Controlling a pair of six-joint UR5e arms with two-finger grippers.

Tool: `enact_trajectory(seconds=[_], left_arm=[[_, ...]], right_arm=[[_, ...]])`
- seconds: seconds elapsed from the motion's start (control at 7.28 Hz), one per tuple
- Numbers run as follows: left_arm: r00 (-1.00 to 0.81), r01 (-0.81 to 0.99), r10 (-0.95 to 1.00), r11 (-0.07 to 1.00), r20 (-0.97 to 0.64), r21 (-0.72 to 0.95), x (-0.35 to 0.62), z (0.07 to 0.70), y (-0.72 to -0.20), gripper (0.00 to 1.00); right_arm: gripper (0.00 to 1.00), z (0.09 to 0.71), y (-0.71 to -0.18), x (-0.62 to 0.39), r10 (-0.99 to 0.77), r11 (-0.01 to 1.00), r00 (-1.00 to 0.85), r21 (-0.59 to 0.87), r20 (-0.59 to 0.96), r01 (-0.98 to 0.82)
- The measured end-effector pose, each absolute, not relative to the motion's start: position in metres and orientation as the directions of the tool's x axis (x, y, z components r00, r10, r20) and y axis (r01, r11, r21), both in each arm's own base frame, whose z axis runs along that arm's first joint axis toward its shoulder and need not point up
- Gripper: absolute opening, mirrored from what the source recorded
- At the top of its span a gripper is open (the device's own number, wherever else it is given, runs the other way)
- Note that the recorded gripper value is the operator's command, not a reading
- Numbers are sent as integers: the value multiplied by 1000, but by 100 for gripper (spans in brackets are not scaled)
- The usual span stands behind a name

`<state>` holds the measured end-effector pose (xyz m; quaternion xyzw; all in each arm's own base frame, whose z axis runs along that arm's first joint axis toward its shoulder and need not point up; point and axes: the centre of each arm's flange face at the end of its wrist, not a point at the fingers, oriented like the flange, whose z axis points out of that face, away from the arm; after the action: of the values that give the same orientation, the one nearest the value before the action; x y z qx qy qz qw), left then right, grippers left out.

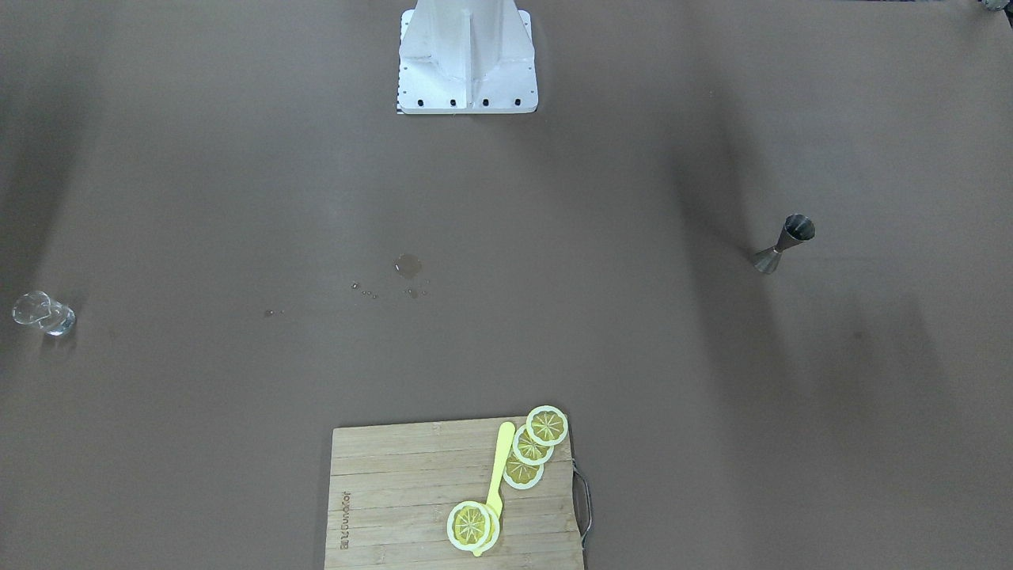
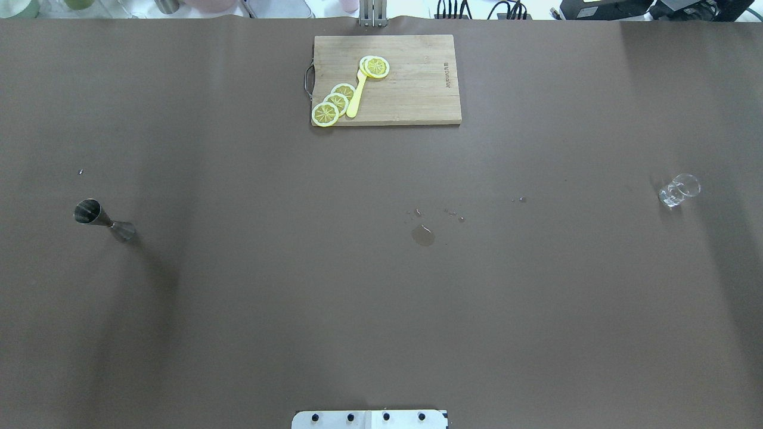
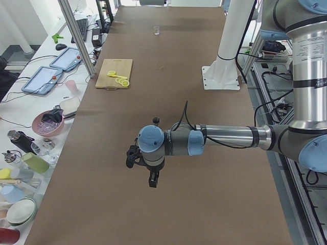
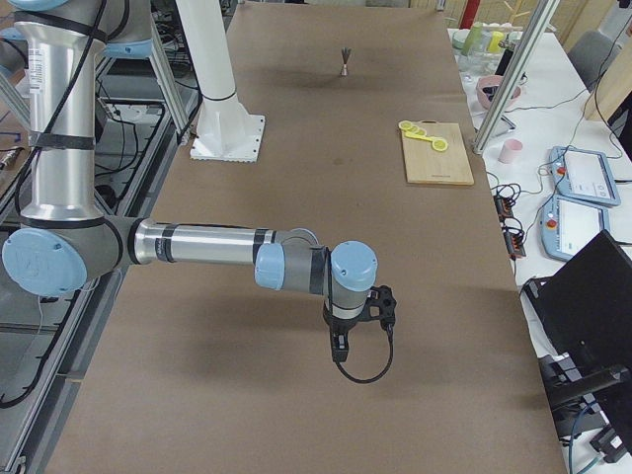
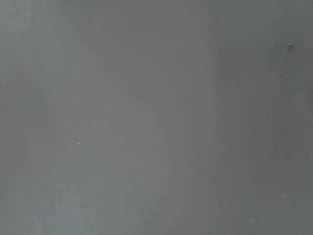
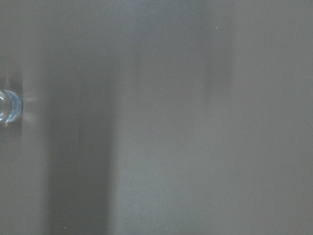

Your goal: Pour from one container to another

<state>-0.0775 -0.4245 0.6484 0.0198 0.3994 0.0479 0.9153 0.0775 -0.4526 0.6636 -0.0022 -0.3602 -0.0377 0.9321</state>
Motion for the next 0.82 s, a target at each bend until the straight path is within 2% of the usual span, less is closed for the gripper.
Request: enact_trajectory(seconds=[0.82], left_arm=[[677,-70,100,995,-730,71,-78,648,-424,98]], right_arm=[[100,666,-450,77,-64,997,737,17,673,71]])
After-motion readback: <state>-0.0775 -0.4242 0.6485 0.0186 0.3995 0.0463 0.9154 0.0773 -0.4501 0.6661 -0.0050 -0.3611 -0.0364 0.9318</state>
